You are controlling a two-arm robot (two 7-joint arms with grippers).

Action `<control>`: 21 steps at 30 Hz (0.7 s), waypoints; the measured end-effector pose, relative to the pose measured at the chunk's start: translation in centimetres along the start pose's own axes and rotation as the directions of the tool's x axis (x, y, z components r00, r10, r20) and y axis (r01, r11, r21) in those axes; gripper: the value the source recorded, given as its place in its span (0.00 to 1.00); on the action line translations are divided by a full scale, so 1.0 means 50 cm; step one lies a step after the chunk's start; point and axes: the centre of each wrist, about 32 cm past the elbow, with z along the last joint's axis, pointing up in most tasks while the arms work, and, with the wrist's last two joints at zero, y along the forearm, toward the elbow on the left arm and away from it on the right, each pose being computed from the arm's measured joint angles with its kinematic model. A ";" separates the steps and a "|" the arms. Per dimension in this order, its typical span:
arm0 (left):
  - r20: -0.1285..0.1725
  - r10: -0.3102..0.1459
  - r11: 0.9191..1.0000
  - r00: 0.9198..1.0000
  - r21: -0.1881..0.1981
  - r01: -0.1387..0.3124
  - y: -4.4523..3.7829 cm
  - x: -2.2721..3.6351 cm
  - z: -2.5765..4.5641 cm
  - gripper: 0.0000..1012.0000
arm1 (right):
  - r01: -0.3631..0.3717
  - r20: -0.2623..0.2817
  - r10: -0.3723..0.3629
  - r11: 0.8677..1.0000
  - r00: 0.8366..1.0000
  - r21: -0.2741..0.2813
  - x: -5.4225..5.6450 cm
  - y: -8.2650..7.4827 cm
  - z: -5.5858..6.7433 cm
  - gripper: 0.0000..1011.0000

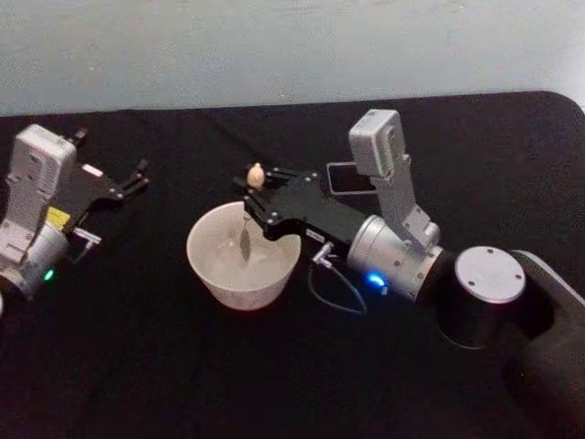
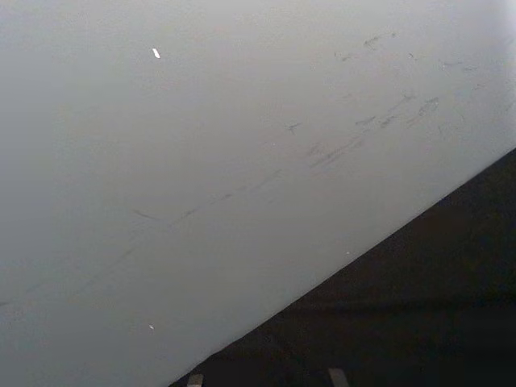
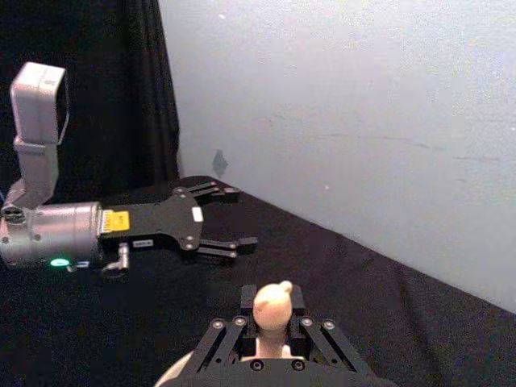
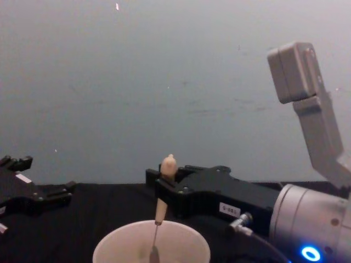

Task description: Pick up the stirring spoon with one hand, stir inside the cup, then place it back in its original position.

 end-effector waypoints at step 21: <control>0.000 0.000 1.000 1.000 0.000 0.000 0.000 0.000 0.000 0.99 | -0.024 -0.003 0.024 0.999 1.000 -0.028 0.011 -0.060 0.001 0.21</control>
